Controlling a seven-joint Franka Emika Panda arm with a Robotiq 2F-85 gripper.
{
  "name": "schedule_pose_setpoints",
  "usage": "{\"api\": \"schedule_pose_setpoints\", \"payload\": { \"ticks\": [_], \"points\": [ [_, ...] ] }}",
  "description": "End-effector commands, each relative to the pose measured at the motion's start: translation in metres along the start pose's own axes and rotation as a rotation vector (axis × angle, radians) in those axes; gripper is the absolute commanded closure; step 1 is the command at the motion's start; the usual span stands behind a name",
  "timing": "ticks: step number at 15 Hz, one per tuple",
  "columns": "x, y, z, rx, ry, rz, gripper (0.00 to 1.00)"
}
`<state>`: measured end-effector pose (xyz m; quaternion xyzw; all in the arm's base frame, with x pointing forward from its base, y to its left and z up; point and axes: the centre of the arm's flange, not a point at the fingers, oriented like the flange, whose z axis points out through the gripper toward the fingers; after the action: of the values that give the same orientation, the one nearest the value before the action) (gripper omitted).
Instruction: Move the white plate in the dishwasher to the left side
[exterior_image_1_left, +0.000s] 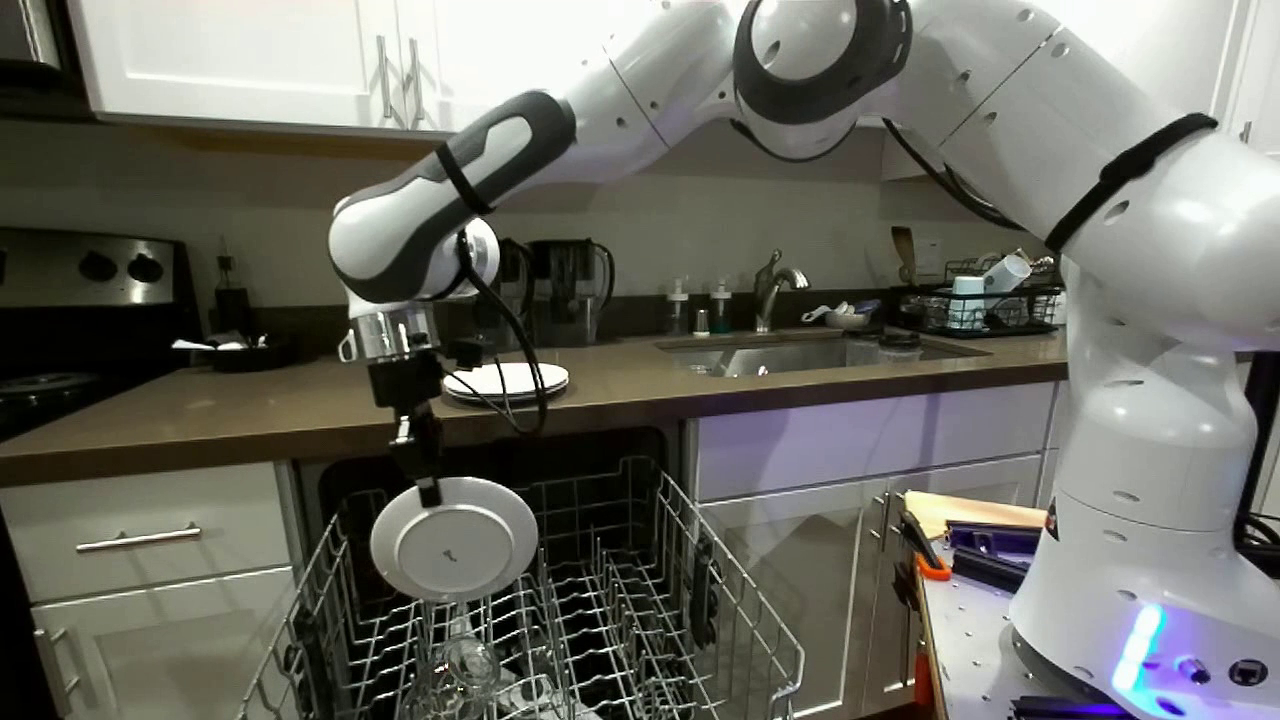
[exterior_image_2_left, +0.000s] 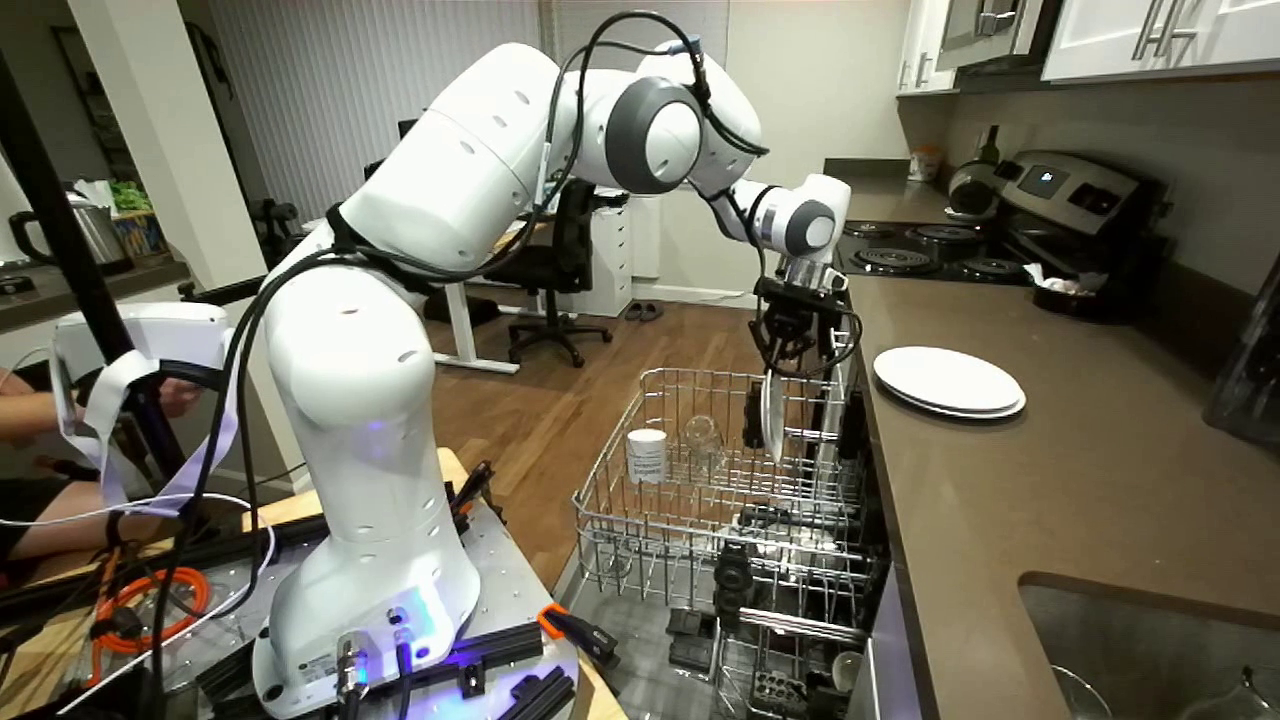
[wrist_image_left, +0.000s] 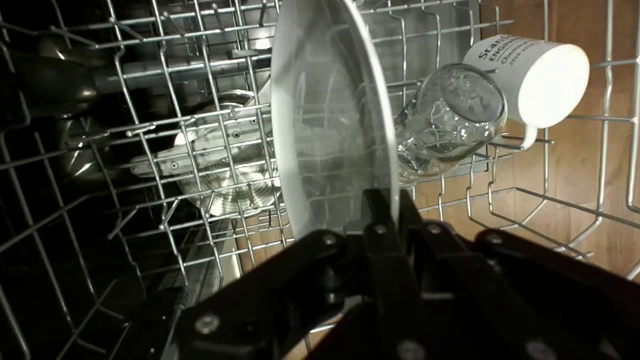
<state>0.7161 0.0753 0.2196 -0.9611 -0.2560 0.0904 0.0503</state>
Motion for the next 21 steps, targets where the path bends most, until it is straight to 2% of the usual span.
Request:
{"api": "schedule_pose_setpoints", "payload": {
  "ticks": [1, 15, 17, 21],
  "points": [
    [0.014, 0.013, 0.003, 0.044, -0.018, 0.016, 0.95],
    [0.020, 0.022, 0.007, 0.046, -0.071, 0.024, 0.95],
    [0.014, 0.021, 0.014, 0.027, -0.042, 0.017, 0.94],
    [0.014, 0.022, 0.015, 0.028, -0.045, 0.018, 0.94]
  ]
}}
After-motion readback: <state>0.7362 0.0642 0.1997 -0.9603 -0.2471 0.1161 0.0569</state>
